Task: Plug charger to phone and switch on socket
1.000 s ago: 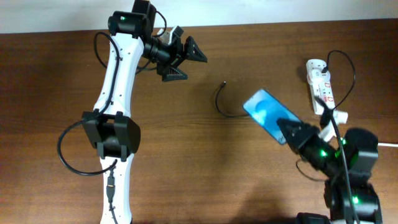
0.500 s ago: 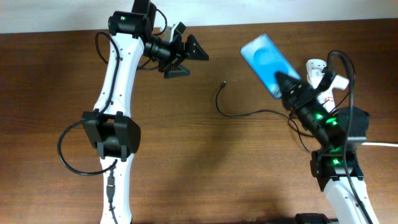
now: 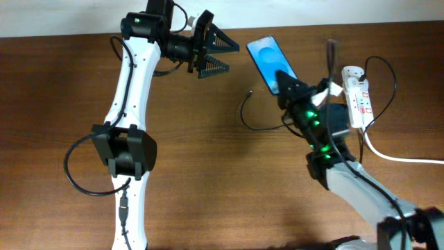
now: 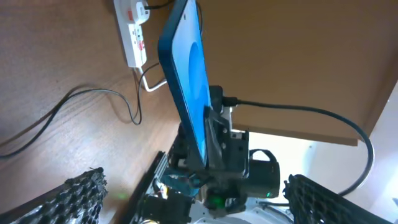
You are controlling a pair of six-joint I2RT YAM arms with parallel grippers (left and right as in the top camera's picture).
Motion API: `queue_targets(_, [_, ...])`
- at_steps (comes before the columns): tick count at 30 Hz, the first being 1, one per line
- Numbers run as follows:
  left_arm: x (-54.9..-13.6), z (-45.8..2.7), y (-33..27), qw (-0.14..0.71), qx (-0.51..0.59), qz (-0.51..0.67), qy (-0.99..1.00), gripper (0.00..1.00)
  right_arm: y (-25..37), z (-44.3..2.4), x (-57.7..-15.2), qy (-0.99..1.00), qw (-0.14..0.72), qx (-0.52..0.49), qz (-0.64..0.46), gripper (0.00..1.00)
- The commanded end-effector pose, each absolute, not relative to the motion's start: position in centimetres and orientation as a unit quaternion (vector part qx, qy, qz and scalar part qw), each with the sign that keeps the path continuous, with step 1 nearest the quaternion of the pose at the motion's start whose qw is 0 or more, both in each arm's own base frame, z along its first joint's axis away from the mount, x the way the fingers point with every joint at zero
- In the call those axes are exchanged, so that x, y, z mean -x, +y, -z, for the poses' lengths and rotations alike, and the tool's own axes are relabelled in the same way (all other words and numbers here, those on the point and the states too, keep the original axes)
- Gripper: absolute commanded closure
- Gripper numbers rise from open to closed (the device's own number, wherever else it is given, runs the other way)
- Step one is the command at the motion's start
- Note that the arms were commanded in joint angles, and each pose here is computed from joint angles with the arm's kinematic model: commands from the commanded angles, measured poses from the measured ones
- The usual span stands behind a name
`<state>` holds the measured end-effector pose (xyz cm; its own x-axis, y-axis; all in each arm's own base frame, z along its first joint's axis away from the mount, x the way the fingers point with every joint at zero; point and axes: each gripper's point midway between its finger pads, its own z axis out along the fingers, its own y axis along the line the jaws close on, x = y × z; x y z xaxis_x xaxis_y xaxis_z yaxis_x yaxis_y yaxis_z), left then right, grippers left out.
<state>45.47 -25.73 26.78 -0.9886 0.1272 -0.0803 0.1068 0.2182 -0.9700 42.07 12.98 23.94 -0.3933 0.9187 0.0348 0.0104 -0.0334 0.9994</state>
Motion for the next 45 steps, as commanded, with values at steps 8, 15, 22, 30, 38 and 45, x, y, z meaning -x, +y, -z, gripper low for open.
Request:
queue_targets(8, [-47.8, -27.0, -28.3, -0.013, 0.015, -0.573, -0.819, 0.17, 16.6, -28.3, -44.3, 0.565, 0.393, -0.434, -0.581, 0.96])
queue_targets(15, [-48.3, -28.1, -30.6, -0.027, 0.023, -0.585, -0.810, 0.52, 17.6, -27.8, -44.0, 0.575, 0.383, -0.431, -0.580, 0.96])
queue_targets(22, [-48.5, -28.3, -30.6, -0.020, 0.007, -0.589, -0.808, 0.73, 18.1, -27.6, -43.8, 0.581, 0.378, -0.430, -0.579, 0.96])
queue_targets(30, [-48.9, -30.1, -32.8, -0.023, 0.003, -0.610, -0.792, 0.73, 19.4, -26.5, -43.8, 0.585, 0.358, -0.437, -0.582, 0.96])
queue_targets(38, [-48.4, -30.5, -33.8, -0.021, 0.015, -0.615, -0.788, 0.72, 19.9, -28.8, -43.6, 0.563, 0.365, -0.410, -0.618, 0.96])
queue_targets(45, [-48.3, -30.8, -33.9, -0.023, 0.023, -0.621, -0.783, 0.84, 20.3, -28.8, -43.4, 0.568, 0.357, -0.402, -0.623, 0.96])
